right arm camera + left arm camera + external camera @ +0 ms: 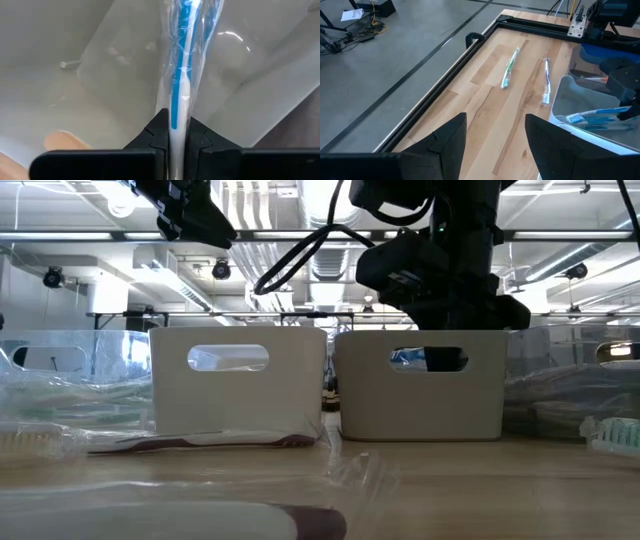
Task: Pick & Place Toothbrushes
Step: Put the blue toothbrush into the gray bin
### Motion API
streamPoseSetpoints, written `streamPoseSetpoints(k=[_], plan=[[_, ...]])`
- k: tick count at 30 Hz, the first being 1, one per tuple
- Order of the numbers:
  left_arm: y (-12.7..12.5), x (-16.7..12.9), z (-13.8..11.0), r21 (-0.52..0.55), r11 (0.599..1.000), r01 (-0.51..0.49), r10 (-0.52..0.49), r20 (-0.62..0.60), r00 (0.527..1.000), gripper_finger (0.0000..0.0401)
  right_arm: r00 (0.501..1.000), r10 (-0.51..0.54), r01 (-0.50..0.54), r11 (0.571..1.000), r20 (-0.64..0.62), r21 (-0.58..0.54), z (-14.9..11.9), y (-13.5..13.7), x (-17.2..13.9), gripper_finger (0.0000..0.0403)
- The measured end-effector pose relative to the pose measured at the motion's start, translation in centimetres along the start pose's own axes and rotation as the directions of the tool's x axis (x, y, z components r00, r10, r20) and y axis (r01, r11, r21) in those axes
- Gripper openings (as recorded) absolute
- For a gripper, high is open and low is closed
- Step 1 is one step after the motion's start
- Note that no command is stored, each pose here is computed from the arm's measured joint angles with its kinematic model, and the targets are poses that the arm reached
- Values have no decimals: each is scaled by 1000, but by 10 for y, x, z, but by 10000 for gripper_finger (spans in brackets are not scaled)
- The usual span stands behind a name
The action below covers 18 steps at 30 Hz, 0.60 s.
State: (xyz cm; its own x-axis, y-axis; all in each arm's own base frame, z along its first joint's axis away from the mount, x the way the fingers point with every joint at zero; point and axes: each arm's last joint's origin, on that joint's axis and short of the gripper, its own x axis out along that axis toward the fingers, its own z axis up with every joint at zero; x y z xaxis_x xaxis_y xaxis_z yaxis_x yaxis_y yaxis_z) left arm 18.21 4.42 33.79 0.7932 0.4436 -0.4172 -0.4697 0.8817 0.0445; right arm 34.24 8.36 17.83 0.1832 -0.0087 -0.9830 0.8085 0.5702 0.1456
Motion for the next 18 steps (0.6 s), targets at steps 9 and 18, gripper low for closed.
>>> streamPoseSetpoints(k=[9, 18], plan=[[0, 0, 0, 0, 1000, 0, 0, 0, 1000, 207, 1000, 15, -15, 1000, -6, -2, 1, 3, -3, 69], [0, 0, 0, 0, 1000, 0, 0, 0, 1000, 207, 998, 56, -56, 998, -20, -10, 3, 8, -13, 126]])
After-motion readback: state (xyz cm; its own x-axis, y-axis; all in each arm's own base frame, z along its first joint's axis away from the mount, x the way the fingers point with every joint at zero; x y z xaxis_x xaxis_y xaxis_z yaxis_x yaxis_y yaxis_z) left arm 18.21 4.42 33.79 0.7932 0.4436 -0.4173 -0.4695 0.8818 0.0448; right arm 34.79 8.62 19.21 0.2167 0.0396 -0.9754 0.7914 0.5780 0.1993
